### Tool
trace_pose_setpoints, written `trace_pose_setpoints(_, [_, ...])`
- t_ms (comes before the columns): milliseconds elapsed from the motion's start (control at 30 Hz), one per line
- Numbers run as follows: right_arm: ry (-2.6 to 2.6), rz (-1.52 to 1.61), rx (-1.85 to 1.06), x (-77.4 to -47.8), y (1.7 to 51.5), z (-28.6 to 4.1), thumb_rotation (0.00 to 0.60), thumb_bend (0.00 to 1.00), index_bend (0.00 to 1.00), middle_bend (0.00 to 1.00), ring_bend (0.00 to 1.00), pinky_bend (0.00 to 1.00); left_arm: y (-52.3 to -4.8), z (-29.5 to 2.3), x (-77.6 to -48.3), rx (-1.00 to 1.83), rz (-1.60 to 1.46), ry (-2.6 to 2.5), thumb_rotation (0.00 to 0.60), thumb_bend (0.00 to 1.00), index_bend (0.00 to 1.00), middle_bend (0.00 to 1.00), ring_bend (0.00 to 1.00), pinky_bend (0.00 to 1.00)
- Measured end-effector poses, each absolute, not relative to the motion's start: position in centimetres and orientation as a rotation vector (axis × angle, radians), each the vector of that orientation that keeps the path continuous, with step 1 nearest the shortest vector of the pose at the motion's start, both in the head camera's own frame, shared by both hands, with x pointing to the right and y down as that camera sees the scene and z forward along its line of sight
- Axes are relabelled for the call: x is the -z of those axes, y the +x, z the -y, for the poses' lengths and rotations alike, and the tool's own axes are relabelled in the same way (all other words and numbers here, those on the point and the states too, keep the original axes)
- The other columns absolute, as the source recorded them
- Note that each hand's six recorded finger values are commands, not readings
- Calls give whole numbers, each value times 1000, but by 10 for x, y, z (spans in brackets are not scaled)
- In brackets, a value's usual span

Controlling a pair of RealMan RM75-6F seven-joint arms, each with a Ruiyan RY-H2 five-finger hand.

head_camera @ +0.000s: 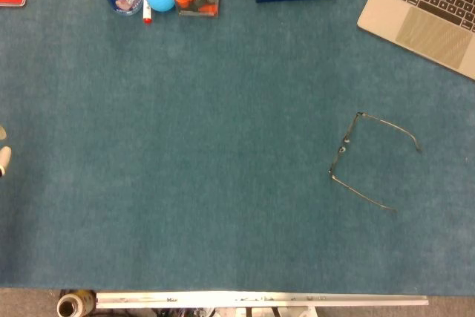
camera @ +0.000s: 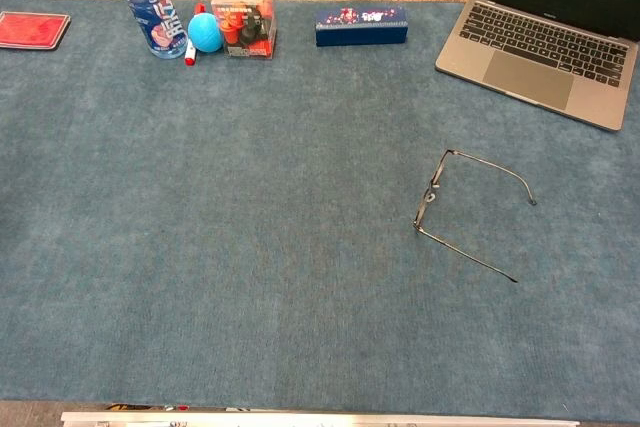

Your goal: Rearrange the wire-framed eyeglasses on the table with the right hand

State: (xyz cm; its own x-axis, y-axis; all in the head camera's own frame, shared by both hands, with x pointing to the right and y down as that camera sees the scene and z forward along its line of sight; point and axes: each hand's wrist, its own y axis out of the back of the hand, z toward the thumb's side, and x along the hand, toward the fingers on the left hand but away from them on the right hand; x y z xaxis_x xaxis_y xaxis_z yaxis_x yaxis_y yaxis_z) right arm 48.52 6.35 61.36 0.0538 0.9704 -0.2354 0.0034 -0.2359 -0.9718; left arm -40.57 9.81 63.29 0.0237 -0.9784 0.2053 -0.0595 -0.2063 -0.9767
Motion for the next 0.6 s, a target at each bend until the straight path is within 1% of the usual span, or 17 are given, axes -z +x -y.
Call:
trace_pose_setpoints(200, [-1422,1065,-1304,-610,480,-65,600,247,553,516,337,557,-405,-102,-633,1321,-1125,-1423,600,281,512,480,310,460])
trace_pose_setpoints(600, [-1437,1020,-1325,-620,477,-66,600,247,553,516,337,557,-405,-105,-629,1314,-1136,-1422,600,281,512,480,310,461])
